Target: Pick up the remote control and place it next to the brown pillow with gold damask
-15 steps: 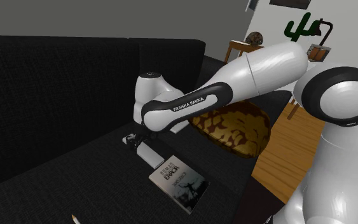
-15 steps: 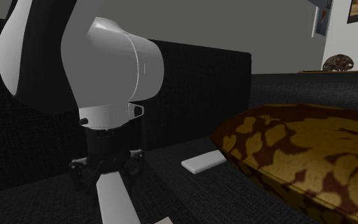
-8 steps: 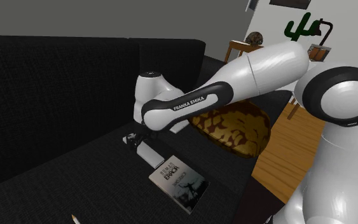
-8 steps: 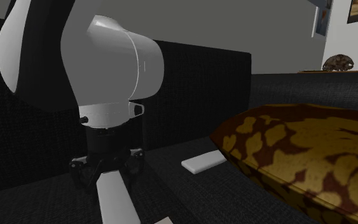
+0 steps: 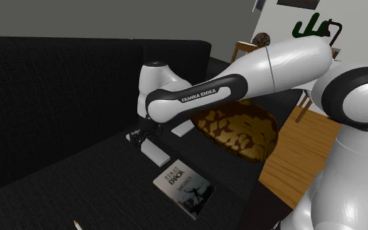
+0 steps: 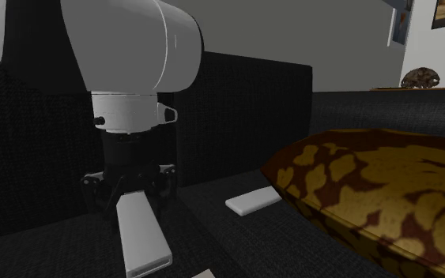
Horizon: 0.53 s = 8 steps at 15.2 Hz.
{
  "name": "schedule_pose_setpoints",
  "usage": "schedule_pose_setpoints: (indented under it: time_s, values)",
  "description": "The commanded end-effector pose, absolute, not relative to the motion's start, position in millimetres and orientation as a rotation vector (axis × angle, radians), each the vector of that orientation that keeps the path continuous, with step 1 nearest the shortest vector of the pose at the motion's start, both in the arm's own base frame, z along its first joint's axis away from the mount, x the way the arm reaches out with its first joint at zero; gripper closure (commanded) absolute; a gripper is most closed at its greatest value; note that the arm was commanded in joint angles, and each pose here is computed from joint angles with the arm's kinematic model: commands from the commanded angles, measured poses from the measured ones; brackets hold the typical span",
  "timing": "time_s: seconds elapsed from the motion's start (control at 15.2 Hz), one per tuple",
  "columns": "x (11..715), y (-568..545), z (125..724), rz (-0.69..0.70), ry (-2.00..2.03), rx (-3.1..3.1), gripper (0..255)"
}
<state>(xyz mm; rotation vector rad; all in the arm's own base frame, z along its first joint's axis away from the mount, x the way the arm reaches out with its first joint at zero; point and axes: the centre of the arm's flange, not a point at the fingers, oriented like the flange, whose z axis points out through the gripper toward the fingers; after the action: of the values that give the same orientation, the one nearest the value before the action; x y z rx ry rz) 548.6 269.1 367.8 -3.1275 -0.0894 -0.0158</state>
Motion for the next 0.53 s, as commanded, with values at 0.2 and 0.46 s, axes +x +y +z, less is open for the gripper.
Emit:
schedule_pose_setpoints:
  time_s: [0.2,0.46]
  values:
    - [548.9,267.6,394.6,-0.016,-0.089,-3.128,255]
    - [548.9,267.6,415.8,-0.016,-0.089,-3.128,255]
